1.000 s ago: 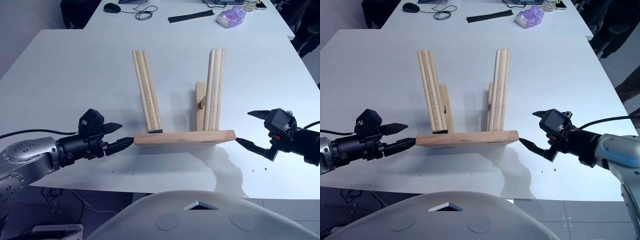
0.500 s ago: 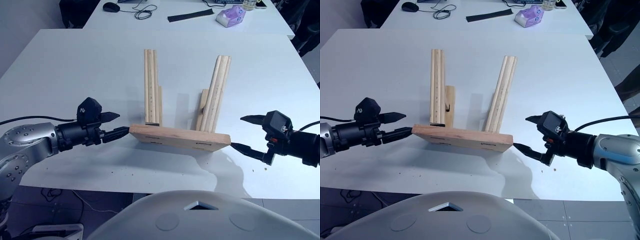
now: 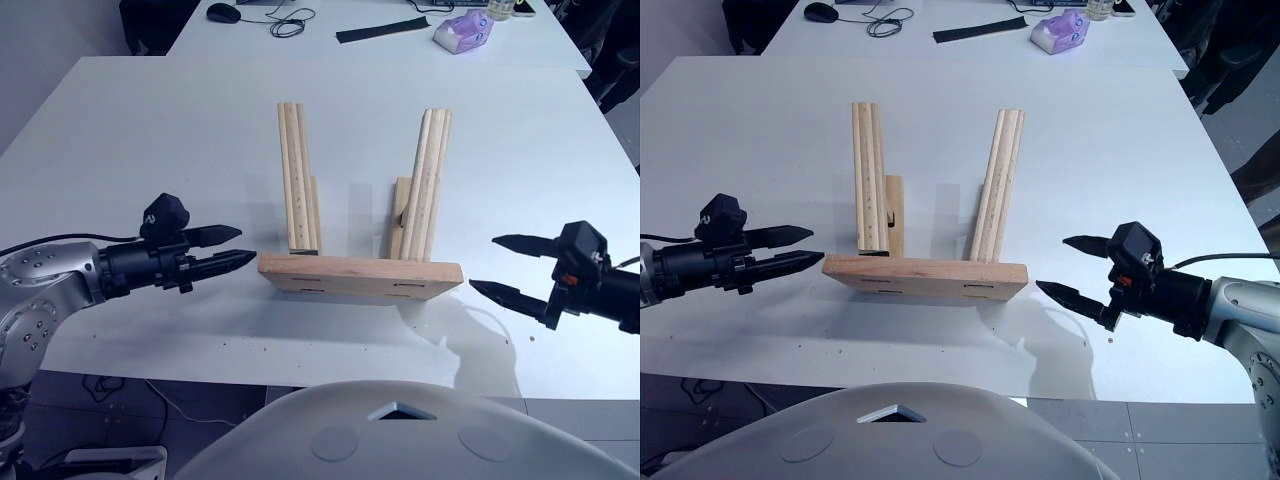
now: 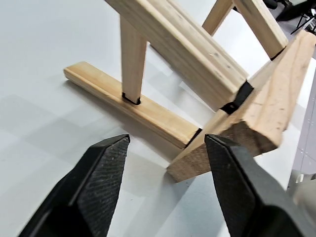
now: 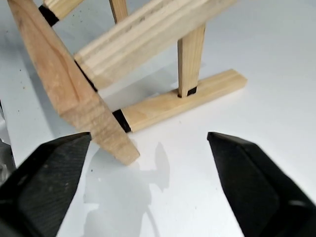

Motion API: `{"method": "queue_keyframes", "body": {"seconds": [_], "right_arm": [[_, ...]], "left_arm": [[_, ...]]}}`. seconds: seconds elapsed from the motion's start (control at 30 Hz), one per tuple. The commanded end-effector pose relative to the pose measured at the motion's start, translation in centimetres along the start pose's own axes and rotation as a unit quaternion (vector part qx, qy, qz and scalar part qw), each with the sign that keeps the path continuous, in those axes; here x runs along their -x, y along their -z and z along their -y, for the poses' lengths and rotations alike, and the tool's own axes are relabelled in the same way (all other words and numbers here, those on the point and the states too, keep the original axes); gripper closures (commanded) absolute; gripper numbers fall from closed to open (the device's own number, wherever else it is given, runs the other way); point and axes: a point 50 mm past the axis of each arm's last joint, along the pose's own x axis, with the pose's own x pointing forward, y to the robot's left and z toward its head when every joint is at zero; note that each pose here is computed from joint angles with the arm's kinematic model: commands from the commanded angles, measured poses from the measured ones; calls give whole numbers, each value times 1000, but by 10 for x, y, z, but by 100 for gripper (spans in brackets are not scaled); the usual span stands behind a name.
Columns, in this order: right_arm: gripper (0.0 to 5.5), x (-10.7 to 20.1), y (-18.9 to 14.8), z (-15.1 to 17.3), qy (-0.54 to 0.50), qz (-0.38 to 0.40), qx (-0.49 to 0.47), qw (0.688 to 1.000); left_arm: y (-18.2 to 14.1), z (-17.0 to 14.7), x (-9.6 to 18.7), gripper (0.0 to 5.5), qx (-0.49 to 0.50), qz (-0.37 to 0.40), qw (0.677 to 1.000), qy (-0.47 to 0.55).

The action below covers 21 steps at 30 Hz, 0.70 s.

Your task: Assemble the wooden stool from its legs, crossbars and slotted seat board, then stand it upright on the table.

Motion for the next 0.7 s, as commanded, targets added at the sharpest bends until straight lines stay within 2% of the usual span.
{"method": "queue_keyframes", "body": {"seconds": [0.03, 0.17, 0.3, 0.53, 0.7], "right_arm": [[126, -4, 19, -3, -18, -38, 16, 999], [126, -19, 35, -8, -42, -49, 29, 997], [148, -36, 45, -13, -66, -38, 34, 997], [251, -55, 50, -10, -86, -27, 57, 994], [325, -66, 54, -10, -103, -25, 65, 992]], "left_arm": [[9, -3, 7, 266, -9, -15, 1000, 22], [36, 2, 2, 266, -31, -56, 997, 51], [69, 4, -12, 318, -71, -93, 990, 72], [95, -3, -40, 416, -138, -81, 986, 41], [94, -6, -52, 416, -160, -52, 984, 50]]}}
